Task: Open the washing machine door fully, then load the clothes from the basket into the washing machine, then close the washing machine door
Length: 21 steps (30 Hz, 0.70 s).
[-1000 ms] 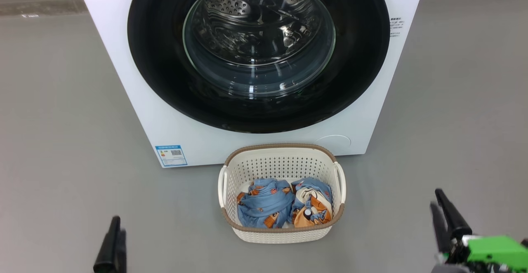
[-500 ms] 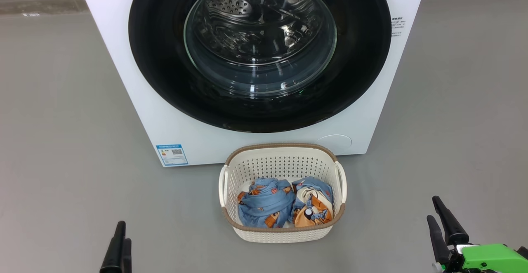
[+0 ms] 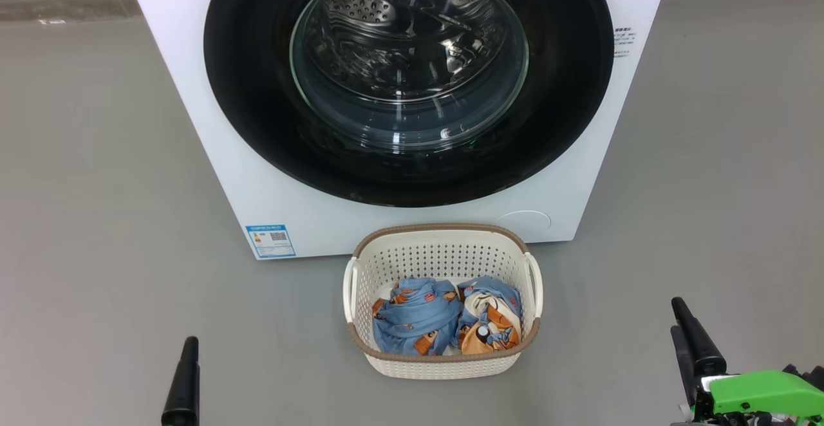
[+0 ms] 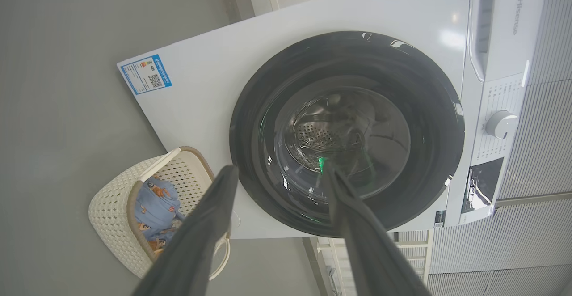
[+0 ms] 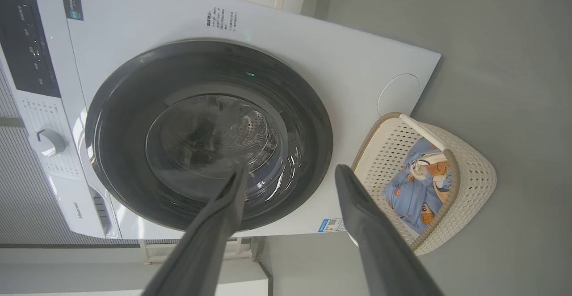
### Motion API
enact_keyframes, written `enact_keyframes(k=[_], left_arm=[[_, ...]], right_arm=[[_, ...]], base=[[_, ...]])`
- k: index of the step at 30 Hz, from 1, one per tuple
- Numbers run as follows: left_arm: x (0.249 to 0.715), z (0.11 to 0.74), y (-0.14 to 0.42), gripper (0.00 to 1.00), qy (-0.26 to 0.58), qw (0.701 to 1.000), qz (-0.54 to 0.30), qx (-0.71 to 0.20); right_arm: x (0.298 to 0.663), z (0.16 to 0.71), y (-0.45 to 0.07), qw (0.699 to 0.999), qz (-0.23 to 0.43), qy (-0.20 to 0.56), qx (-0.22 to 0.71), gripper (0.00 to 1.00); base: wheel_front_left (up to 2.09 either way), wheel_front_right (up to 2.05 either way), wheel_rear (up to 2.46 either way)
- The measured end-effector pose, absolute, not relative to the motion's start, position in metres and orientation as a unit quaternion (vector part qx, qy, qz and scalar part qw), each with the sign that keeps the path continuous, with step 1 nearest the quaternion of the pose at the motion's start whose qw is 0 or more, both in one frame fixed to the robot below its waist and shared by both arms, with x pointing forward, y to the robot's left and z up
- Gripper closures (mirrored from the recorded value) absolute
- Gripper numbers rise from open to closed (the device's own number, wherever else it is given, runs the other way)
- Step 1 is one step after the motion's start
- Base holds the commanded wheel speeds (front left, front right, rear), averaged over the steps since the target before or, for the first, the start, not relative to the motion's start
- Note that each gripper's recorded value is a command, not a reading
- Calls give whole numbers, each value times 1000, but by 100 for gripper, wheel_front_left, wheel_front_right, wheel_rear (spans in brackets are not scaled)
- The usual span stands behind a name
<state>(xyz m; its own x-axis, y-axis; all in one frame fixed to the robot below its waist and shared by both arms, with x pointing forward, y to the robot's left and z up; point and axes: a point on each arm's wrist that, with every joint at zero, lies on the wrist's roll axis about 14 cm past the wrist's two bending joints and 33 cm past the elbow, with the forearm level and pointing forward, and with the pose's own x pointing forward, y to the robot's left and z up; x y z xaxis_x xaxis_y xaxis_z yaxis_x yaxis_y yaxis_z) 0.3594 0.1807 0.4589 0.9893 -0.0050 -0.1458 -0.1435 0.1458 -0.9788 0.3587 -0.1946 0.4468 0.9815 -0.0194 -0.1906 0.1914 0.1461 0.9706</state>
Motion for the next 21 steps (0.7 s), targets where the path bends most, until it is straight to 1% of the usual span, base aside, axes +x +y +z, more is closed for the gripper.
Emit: enact_keyframes(k=[4, 21], left_arm=[[360, 463, 182, 0, 52, 772, 43, -633], [362, 469, 175, 0, 51, 845, 24, -532]], right_arm=[[362, 451, -194, 774, -61, 65, 626, 0], [370, 460, -186, 844, -30, 69, 530, 0]], base=[[0, 0, 0], [0, 0, 0]])
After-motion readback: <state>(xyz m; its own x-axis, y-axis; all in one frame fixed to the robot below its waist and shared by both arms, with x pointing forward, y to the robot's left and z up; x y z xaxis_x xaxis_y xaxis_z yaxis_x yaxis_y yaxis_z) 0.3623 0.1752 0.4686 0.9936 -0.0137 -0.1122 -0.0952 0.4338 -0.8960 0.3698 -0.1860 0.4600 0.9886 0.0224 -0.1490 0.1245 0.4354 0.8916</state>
